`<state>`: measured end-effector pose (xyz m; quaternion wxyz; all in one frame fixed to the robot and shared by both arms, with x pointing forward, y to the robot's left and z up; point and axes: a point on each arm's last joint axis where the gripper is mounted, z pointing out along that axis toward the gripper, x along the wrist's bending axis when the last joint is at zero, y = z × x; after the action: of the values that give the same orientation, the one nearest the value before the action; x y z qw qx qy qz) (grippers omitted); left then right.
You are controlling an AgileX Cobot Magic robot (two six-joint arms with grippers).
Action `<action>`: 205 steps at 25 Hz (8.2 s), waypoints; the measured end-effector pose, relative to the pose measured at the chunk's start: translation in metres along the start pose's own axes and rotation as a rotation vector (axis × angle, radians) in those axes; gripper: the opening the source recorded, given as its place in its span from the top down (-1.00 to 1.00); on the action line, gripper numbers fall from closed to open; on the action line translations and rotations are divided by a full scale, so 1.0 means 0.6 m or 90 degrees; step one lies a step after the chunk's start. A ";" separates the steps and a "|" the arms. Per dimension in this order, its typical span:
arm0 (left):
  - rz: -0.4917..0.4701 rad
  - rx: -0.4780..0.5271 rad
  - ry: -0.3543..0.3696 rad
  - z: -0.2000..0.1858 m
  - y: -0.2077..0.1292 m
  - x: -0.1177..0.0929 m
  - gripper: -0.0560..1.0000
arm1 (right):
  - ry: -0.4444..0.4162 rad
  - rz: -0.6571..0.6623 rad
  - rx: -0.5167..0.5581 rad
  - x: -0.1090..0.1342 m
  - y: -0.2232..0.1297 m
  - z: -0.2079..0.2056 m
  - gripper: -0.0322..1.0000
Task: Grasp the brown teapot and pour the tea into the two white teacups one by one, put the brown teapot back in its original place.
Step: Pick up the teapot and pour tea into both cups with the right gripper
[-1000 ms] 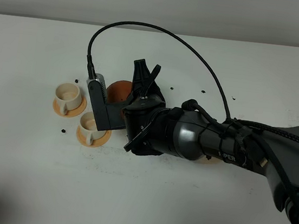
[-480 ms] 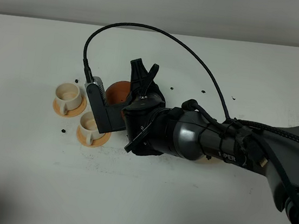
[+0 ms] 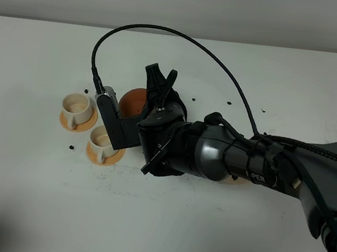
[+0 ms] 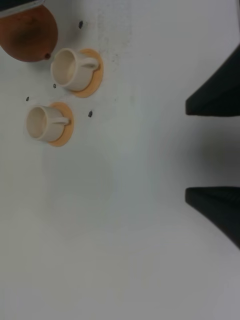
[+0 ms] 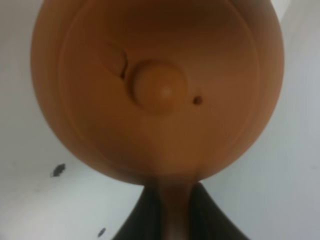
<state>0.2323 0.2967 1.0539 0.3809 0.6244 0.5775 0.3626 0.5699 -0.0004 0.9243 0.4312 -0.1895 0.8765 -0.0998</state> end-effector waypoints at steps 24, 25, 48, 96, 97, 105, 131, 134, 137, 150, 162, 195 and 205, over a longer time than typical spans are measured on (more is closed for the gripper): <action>0.000 0.000 0.000 0.000 0.000 0.000 0.20 | -0.036 -0.048 -0.004 -0.006 0.015 -0.011 0.71; 0.000 0.000 0.000 0.000 0.000 0.000 0.20 | -0.039 -0.051 -0.004 -0.006 0.015 -0.011 0.71; 0.000 0.000 0.000 0.000 0.000 0.000 0.20 | -0.061 -0.082 0.019 -0.012 0.010 -0.011 0.71; 0.000 0.000 0.000 0.000 0.000 0.000 0.20 | -0.090 -0.135 0.022 -0.010 0.029 -0.016 0.71; 0.000 0.000 0.000 0.000 0.000 0.000 0.20 | -0.092 -0.137 0.021 -0.010 0.030 -0.016 0.71; 0.000 0.000 0.000 0.000 0.000 0.000 0.20 | -0.096 -0.142 0.024 -0.011 0.029 -0.017 0.71; 0.000 0.000 0.000 0.000 0.000 0.000 0.20 | -0.115 -0.163 0.031 -0.014 0.036 -0.024 0.71; 0.000 0.000 0.000 0.000 0.000 0.000 0.20 | -0.115 -0.163 0.032 -0.014 0.036 -0.024 0.71; 0.000 0.000 0.000 0.000 0.000 0.000 0.20 | -0.116 -0.164 0.033 -0.014 0.036 -0.024 0.71; 0.000 0.000 0.000 0.000 0.000 0.000 0.20 | -0.113 -0.160 0.031 -0.013 0.036 -0.024 0.71; 0.000 0.000 0.000 0.000 0.000 0.000 0.20 | -0.125 -0.178 0.034 -0.014 0.036 -0.024 0.71; 0.000 0.000 0.000 0.000 0.000 0.000 0.20 | -0.102 -0.153 0.016 -0.001 0.031 -0.028 0.71; 0.000 0.000 0.000 0.000 0.000 0.000 0.20 | -0.061 0.007 0.005 -0.035 -0.027 -0.058 0.71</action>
<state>0.2323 0.2967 1.0539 0.3809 0.6244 0.5775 0.3626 0.5580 -0.0058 0.9657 0.4741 -0.1879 0.8553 -0.0919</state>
